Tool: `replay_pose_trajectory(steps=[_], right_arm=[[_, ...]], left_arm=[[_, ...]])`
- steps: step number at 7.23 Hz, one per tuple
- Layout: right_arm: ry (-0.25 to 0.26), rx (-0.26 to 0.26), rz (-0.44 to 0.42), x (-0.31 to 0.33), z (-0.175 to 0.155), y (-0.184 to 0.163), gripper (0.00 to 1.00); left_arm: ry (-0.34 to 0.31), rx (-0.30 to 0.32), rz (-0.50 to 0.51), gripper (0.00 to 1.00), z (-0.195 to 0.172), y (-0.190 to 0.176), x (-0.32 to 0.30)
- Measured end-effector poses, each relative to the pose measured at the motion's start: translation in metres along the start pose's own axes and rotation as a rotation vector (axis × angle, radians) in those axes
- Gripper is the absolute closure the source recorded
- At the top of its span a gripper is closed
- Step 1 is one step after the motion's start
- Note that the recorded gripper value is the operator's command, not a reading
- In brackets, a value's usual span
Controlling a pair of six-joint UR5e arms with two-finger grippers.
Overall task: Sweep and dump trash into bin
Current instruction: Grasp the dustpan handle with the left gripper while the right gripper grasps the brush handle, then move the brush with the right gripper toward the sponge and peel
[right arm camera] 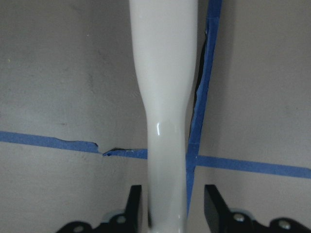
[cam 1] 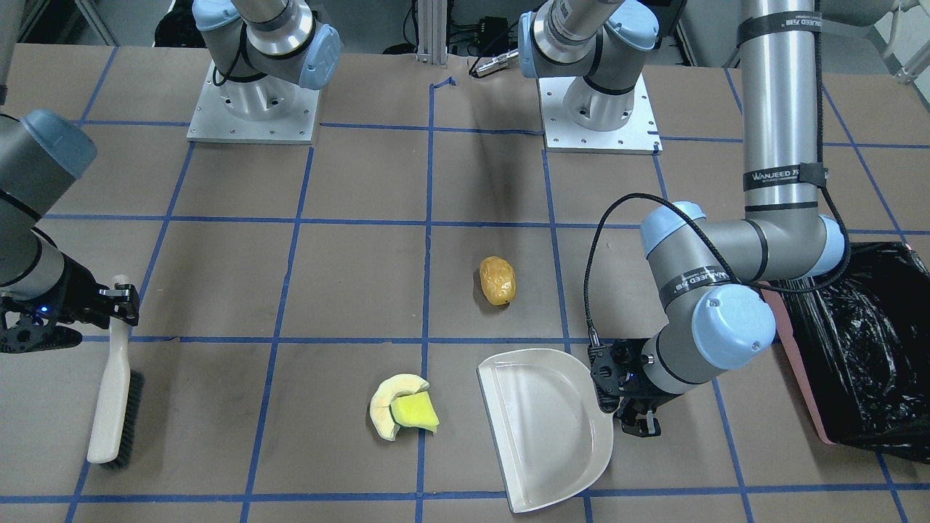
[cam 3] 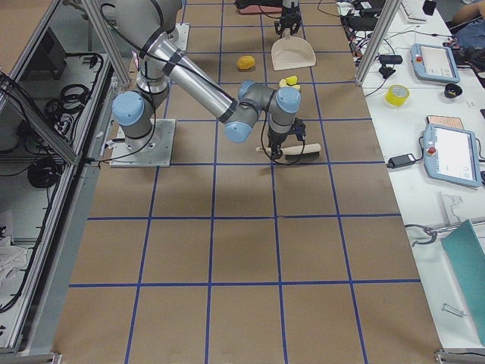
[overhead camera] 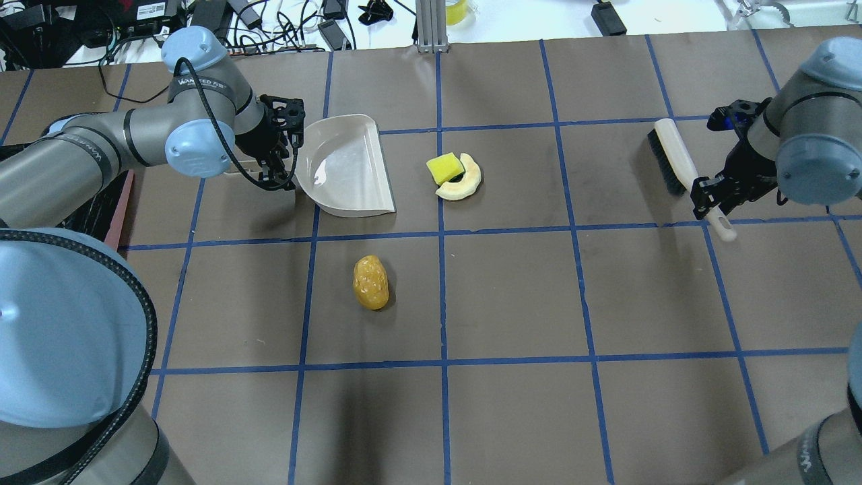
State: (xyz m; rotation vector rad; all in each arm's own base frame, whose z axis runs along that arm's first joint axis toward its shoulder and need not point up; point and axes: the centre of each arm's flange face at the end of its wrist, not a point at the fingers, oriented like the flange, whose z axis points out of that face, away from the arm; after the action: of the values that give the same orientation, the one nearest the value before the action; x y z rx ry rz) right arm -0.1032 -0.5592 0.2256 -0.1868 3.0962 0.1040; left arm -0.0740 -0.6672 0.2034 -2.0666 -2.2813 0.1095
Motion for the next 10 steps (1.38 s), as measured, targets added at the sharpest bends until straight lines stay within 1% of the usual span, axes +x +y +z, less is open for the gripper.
replay_pose_trajectory(steps=[1, 2, 3, 5, 6, 7, 10], right_arm=[[-0.01, -0.015, 0.004, -0.001, 0.001, 0.002, 1.0], [-0.02, -0.032, 0.01, -0.002, 0.0, 0.004, 1.0], [-0.02, -0.033, 0.013, -0.003, -0.005, 0.005, 1.0], [-0.003, 0.0, -0.002, -0.014, -0.027, 0.002, 1.0], [0.005, 0.013, -0.013, -0.033, -0.033, -0.003, 1.0], [0.012, 0.02, -0.005, -0.062, -0.036, -0.01, 1.0], [0.024, 0.032, 0.046, -0.189, -0.031, -0.024, 1.0]], left_arm=[[-0.004, 0.0, 0.002, 1.0, 0.001, 0.0, 0.001], [-0.007, -0.001, 0.004, 1.0, 0.001, -0.001, 0.002], [-0.011, -0.003, 0.007, 1.0, -0.001, -0.002, 0.002], [-0.013, -0.009, 0.014, 1.0, -0.002, -0.005, 0.003], [-0.011, -0.01, 0.015, 1.0, 0.0, -0.005, 0.003], [-0.01, -0.01, 0.016, 1.0, 0.001, -0.006, 0.003], [-0.018, -0.009, 0.017, 1.0, -0.002, -0.007, 0.003]])
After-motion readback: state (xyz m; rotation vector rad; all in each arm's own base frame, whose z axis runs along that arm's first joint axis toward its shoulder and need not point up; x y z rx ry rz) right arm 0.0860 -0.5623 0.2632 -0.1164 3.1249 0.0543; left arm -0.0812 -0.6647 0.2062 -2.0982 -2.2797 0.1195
